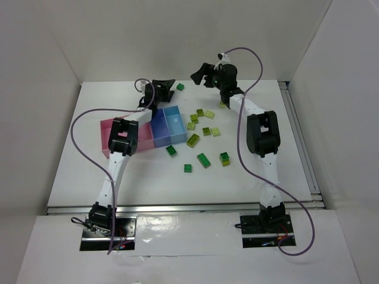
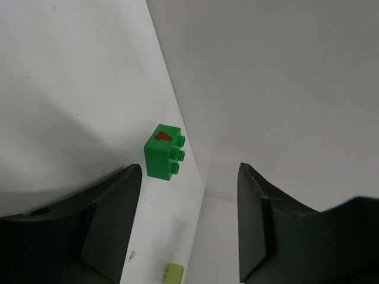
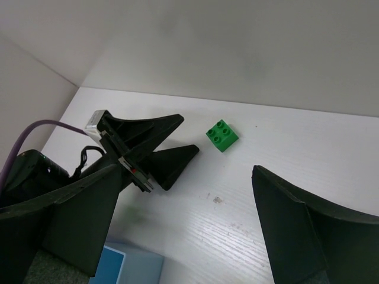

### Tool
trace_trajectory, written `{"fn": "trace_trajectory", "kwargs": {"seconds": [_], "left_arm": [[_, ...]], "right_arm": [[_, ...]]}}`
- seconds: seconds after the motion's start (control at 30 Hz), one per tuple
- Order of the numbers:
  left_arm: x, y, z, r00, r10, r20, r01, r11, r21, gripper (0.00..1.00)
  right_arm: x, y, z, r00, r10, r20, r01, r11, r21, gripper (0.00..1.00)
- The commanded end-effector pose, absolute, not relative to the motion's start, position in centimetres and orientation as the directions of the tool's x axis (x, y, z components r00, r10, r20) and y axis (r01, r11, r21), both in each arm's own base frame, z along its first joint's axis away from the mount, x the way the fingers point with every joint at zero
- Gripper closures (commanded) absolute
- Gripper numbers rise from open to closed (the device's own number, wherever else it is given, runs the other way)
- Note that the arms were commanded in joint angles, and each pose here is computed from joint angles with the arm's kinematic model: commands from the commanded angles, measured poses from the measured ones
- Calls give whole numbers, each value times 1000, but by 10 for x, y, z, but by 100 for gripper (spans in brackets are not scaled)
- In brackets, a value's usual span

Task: Sort the legos into containers by color

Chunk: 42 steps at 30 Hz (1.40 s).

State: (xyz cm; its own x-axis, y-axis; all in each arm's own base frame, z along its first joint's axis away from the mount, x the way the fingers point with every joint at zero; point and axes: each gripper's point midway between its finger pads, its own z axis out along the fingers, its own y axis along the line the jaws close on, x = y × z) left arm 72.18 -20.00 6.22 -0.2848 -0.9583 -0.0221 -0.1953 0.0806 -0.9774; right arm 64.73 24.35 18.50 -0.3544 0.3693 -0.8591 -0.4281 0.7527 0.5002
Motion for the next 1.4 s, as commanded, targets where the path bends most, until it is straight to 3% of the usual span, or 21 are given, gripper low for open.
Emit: {"fn": "trace_trajectory", "kwargs": {"seconds": [0.0,0.37,0.53,1.0,1.13,1.37], "left_arm": [[726,-174,63,-234,-971,-57,-191,103,-976,28],[754,-164,59,-120,-991,-58,-151,76,-986,25],[755,-171,65,-126,-991,-45,-137,63,-989,25],[758,-179,124,-132,-980,-147,-7,149,-989,19],[755,-184,106,-163,-979,-123,-35,130,-991,20],[748,-186,177,-166,-962,-215,86,203,-975,19]], "right_arm": [[643,238,223,-294,370,-881,-477,742,470,1],[646,234,213,-306,375,-875,-471,739,481,1],[647,236,211,-310,372,-875,-477,735,482,1],[645,237,218,-312,370,-875,-485,730,482,1],[643,238,214,-323,366,-873,-487,726,485,1],[641,239,212,-368,330,-870,-452,754,477,1]]}}
